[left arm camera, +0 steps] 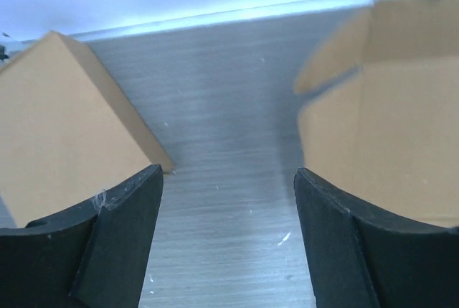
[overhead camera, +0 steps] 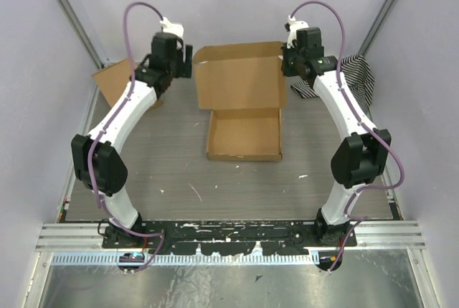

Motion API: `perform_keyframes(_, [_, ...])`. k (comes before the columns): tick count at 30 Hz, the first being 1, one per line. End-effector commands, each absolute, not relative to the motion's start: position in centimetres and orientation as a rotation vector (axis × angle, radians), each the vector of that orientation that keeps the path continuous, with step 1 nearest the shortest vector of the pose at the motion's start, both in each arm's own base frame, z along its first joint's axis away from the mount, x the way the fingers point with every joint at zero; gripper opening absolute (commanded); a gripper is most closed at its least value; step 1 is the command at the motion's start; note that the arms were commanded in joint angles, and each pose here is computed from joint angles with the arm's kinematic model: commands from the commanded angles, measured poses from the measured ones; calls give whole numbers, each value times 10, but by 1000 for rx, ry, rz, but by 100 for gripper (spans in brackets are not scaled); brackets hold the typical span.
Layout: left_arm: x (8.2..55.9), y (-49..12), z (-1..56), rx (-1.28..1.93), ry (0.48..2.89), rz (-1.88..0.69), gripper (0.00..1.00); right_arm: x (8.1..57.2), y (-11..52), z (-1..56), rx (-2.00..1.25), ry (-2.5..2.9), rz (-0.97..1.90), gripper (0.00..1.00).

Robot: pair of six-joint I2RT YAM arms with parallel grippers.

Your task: Fold the paper box

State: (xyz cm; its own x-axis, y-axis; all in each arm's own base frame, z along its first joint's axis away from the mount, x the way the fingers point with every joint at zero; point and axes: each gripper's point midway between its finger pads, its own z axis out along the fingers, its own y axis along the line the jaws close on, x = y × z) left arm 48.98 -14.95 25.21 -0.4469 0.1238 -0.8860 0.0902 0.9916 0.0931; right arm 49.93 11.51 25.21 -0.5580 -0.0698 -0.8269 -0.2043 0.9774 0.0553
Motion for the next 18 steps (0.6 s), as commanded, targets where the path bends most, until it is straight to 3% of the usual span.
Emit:
perform_keyframes(1, [489, -135, 277, 140, 2101, -20, 78, 502, 111, 306, -246, 1955, 143, 1])
perform_keyframes(9, [462, -194, 284, 352, 2146, -403, 64, 488, 118, 306, -270, 1882, 199, 1])
perform_keyframes(18, [463, -180, 253, 341, 2201, -271, 66, 474, 119, 301, -295, 1825, 223, 1])
